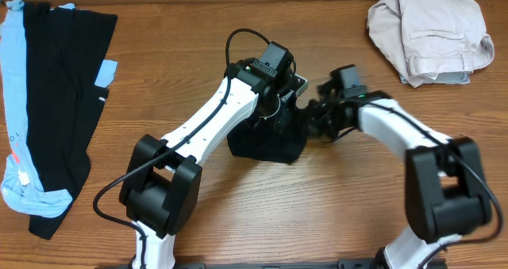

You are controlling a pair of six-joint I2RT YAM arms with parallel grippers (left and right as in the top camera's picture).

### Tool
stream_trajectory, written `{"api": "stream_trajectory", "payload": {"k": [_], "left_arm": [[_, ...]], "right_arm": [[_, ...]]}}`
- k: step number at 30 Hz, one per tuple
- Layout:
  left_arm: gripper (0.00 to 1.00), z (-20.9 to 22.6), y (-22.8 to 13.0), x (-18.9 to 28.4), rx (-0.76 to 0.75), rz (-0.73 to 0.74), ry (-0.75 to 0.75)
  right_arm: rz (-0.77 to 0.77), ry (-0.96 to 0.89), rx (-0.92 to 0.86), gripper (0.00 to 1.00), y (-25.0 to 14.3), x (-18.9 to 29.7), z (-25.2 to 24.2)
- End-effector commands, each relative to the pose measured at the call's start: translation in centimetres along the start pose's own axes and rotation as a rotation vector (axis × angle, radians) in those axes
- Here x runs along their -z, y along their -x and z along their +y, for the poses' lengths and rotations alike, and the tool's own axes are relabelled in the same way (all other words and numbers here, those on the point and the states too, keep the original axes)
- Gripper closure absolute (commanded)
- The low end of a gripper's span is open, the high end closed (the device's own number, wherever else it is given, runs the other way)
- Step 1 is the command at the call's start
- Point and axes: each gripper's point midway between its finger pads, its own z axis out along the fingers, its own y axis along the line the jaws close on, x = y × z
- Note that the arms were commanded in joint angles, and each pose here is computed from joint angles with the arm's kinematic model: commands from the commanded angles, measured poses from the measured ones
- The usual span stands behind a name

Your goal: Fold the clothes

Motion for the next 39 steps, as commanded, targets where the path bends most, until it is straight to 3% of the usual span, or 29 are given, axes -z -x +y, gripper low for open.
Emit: {"api": "stream_trajectory", "payload": {"k": [1,2,3,6,10,13,15,19,20,23,31,39], "left_arm": [[0.94,-0.9,0.8,0.1,-0.003,-0.023,-0.013],[0.87,-1.1,0.9,0.1,-0.006,-0.024,-0.015],[0.70,-1.3,0.9,0.1,-0.008,-0.025,-0.023],[0.40,-2.4,1.2,0.2,-0.014,-0.035,-0.083],[0.23,-4.6,3.1,2.0,-0.033,-0.097,-0.216],[0.02,-6.1,6.9,7.1,-0.065,-0.217,-0.295],[0.00,-6.3,9.4,11.5,-0.085,-0.311,-0.286],[0.00,-5.1,12.4,19.5,-0.061,-0.478,-0.235],[0.00,-4.0,13.2,23.6,-0.037,-0.558,-0.214],[0.00,-1.1,13.1,28.7,0.005,-0.654,-0.153],[0.00,6.8,10.0,30.5,0.170,-0.623,0.009],[0.00,8.3,9.0,30.1,0.188,-0.589,0.091]], "right_arm": [[-0.218,0.148,0.059,0.96,3.9,10.1,5.1],[-0.260,0.158,0.055,0.96,4.2,12.2,5.3],[-0.304,0.168,0.057,0.96,4.5,14.4,5.5],[-0.432,0.182,0.063,0.88,4.8,20.7,5.6],[-0.534,0.174,0.067,0.73,3.7,25.4,4.8],[-0.529,0.144,0.067,0.62,2.5,26.0,3.9],[-0.507,0.118,0.052,0.57,2.1,25.6,3.3],[-0.480,0.070,0.055,0.57,1.8,24.5,2.5],[-0.442,0.067,0.073,0.57,1.3,23.4,2.8],[-0.329,0.063,0.141,0.50,-0.6,19.8,4.2],[-0.104,-0.168,0.271,0.36,-5.6,7.3,7.0],[-0.009,-0.210,0.323,0.49,-8.1,1.1,7.9]]}}
